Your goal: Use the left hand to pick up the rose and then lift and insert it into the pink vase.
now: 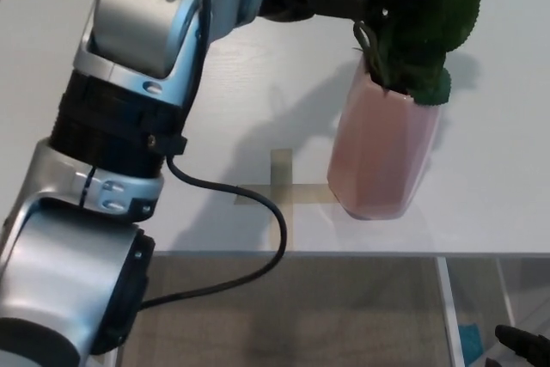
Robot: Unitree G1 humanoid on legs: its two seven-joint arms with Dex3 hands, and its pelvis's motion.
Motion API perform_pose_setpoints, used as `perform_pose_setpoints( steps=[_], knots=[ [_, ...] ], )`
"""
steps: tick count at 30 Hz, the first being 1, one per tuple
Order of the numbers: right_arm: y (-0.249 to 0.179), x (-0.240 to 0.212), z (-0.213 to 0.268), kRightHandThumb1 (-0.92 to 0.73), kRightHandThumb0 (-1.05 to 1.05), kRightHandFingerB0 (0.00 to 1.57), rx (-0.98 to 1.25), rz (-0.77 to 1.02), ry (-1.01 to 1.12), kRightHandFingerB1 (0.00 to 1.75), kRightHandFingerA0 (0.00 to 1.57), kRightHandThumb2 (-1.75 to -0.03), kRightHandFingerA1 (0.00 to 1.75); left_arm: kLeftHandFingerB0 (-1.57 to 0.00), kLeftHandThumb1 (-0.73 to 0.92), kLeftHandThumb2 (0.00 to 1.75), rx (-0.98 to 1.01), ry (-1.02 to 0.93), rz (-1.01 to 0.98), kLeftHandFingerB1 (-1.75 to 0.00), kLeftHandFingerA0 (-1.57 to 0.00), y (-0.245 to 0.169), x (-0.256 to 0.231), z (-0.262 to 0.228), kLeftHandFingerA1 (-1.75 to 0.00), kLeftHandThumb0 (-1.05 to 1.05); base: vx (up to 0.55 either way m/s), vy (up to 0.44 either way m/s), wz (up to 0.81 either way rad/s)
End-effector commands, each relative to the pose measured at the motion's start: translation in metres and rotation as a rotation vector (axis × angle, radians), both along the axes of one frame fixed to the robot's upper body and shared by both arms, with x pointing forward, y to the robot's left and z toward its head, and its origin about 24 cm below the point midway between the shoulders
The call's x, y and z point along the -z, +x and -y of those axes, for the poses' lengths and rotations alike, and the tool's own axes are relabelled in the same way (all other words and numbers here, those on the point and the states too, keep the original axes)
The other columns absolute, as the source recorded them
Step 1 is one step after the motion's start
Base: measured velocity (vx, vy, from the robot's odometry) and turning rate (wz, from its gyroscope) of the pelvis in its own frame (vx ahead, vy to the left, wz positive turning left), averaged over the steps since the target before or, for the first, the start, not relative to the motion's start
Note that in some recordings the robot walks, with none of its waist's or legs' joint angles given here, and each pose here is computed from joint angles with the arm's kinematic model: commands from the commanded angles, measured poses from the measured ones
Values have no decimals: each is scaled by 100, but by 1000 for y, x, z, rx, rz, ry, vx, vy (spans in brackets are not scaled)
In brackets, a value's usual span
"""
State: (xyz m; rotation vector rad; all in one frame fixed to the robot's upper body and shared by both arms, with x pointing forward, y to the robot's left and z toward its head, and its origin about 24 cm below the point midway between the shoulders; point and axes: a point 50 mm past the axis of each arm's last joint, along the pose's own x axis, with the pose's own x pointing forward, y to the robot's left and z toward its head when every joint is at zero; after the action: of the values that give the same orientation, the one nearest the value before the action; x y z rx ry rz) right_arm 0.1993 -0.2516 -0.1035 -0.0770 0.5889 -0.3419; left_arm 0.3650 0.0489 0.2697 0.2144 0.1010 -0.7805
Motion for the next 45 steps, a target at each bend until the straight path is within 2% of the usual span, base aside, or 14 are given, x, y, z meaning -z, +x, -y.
perform_pose_setpoints(
  steps=[1, 12, 22, 31, 35, 36, 45],
  knots=[
    [-3, 3, -2, -61, -21, 59, 9, -12, 10, 50, 65, -58, 53, 0, 46, 55, 107, 9, 49, 0, 0, -2, -12, 1, 0, -78, 0, 0, 0],
    [-3, 3, -2, -61, -22, 61, 5, -17, 4, 50, 66, -58, 53, 0, 46, 56, 163, 152, 117, 0, 0, -2, -29, -6, 0, -79, 0, 0, 0],
    [-2, 2, -2, -61, -21, 61, 4, -12, 11, 50, 67, -58, 53, 0, 42, 58, 220, 407, 274, -1, 0, -5, -48, -7, 0, -81, 0, 0, 0],
    [-2, 2, -1, -61, -22, 61, 2, -7, 17, 50, 67, -57, 53, 0, 41, 60, 189, 498, 240, 0, 0, 2, -43, -22, 0, -84, 0, 0, 0],
    [-1, 1, -1, -61, -22, 62, 0, -7, 9, 50, 67, -57, 53, 0, 40, 56, 191, 529, 223, -1, 0, 5, -44, -26, 0, -77, 0, 0, 0],
    [-1, 1, -1, -61, -22, 62, 0, -7, 7, 50, 67, -57, 53, 0, 40, 77, 191, 539, 223, -3, 0, 4, -45, -26, 0, -64, 0, 0, 0],
    [0, 2, -2, -62, -22, 63, 2, -10, 13, 50, 68, -57, 53, 0, 40, 79, 158, 573, 204, -1, 0, 5, -43, -32, 0, -65, 0, 0, 0]
  ],
)
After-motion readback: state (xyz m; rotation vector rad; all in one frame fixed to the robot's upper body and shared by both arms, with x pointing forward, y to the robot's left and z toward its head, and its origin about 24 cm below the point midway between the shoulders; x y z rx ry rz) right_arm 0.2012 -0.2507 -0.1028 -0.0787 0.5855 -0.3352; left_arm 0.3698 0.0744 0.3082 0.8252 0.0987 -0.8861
